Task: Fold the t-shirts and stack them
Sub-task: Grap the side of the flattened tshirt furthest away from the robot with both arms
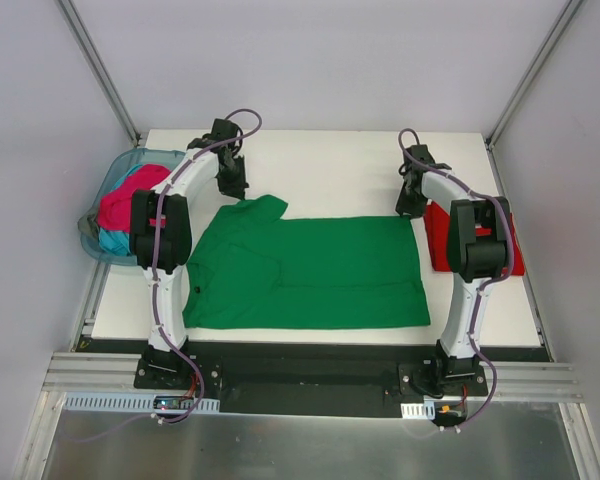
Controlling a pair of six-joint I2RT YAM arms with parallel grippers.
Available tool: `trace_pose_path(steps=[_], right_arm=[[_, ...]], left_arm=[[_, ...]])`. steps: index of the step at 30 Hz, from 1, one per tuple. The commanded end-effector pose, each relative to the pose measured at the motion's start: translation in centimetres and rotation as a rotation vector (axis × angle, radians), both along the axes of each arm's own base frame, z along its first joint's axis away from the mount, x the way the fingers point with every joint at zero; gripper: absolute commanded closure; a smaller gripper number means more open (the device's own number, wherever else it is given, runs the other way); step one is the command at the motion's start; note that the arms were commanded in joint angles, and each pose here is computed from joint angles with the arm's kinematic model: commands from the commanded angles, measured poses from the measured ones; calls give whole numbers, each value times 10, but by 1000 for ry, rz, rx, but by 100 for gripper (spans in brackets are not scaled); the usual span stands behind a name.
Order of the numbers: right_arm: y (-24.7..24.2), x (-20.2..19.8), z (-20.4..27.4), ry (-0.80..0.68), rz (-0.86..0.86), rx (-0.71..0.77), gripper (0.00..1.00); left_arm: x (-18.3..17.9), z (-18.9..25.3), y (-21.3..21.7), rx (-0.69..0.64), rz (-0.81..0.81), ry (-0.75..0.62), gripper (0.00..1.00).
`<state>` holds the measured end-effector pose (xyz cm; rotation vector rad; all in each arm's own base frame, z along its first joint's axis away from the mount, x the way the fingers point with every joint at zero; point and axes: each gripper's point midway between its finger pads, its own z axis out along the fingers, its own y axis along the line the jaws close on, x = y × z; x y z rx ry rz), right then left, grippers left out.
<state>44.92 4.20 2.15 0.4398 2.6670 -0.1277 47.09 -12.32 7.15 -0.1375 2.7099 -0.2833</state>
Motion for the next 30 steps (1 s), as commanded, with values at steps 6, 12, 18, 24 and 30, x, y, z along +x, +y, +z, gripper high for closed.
trace_pose_path(steps=[6,12,18,24,30], right_arm=[[4,4,-5,10,6,41,82],[4,-2,11,-28,23,45,99],[15,-17,21,-52,73,102,99],[22,-41,28,-69,96,138,99],[17,-67,34,-73,105,135,99]], left_arm=[[-2,29,-5,-37,-15,-51,100],[-14,40,-5,-54,-9,-67,100],[-43,43,-11,-127,-12,-83,100],[-81,46,-14,-185,7,-107,100],[-123,56,-7,-224,34,-172,100]])
